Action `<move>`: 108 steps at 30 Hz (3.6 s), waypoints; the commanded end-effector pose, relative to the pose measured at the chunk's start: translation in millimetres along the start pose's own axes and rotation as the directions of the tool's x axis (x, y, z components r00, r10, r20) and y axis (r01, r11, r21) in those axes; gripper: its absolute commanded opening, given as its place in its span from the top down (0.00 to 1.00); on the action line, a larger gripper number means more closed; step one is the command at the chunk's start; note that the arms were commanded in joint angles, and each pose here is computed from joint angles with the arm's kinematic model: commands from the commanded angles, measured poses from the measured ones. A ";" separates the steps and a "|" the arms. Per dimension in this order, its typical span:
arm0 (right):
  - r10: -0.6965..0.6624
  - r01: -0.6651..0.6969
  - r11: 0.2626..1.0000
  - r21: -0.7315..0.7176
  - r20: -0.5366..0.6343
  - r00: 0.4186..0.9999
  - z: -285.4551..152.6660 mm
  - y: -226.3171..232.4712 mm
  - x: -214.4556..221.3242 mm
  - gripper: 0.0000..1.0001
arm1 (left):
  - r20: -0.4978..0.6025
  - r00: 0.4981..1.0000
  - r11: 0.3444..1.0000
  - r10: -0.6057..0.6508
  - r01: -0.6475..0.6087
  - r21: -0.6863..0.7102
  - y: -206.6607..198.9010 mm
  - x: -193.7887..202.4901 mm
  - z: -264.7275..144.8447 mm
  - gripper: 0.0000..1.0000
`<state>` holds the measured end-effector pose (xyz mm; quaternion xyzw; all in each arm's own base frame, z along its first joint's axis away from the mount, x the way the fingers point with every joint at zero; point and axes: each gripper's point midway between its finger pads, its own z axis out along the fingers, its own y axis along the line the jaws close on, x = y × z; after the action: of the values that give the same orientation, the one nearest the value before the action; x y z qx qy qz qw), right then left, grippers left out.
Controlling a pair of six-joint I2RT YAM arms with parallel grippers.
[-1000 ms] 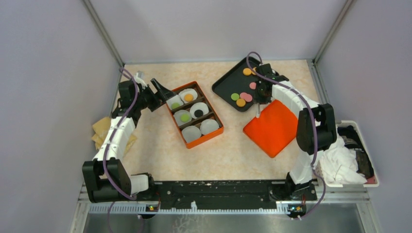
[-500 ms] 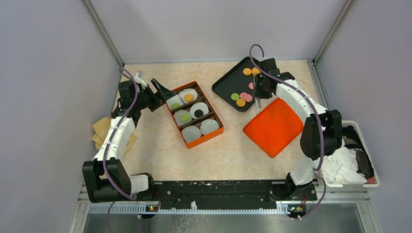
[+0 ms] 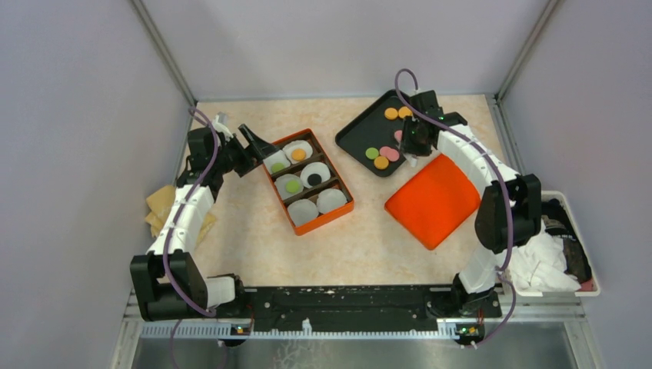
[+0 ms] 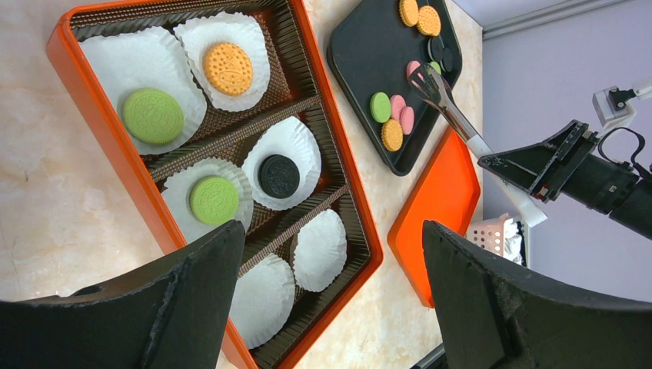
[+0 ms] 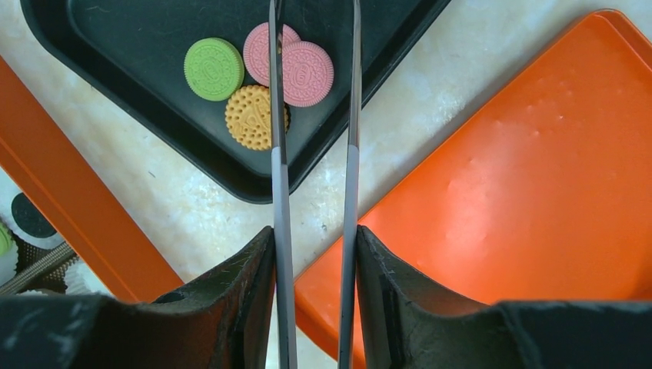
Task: Pack the cookies
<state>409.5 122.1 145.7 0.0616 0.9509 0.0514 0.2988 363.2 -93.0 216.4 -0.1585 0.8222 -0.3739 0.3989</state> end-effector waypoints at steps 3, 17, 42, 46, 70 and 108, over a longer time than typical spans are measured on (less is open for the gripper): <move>0.005 -0.006 1.000 0.013 0.091 0.996 -15.1 1.3 -29.5 0.61 | 0.024 0.999 0.998 0.034 -0.035 0.052 -15.2 -7.3 -3.1 0.09; -0.011 0.007 0.998 0.059 0.080 0.997 -10.8 -6.7 -28.8 0.61 | 0.033 0.999 0.999 0.028 -0.029 0.040 -13.1 -7.1 -3.9 0.09; -0.009 0.006 0.997 0.073 0.050 0.999 22.7 -1.8 -30.7 0.72 | 0.022 0.999 0.999 0.027 -0.028 0.039 -10.1 -3.6 -2.4 0.09; -0.011 0.009 1.000 0.024 0.062 0.998 16.6 7.1 -34.9 0.90 | 0.022 0.999 0.999 0.026 -0.027 0.042 -11.2 -3.9 -3.0 0.09; -0.424 0.475 0.834 -0.280 0.225 0.877 -137.7 168.3 87.2 0.94 | 0.076 0.997 0.999 0.033 -0.030 -0.044 -6.5 -23.4 -4.9 0.09; -0.572 0.575 0.704 -0.417 0.148 0.807 -155.0 223.5 194.9 0.53 | 0.050 0.998 0.999 0.034 -0.034 -0.012 -10.7 -18.8 -5.9 0.08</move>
<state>174.2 343.3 166.9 -0.3144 0.8972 0.1402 0.2767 367.6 -84.8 217.1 -0.1782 0.8281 -0.3504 0.3996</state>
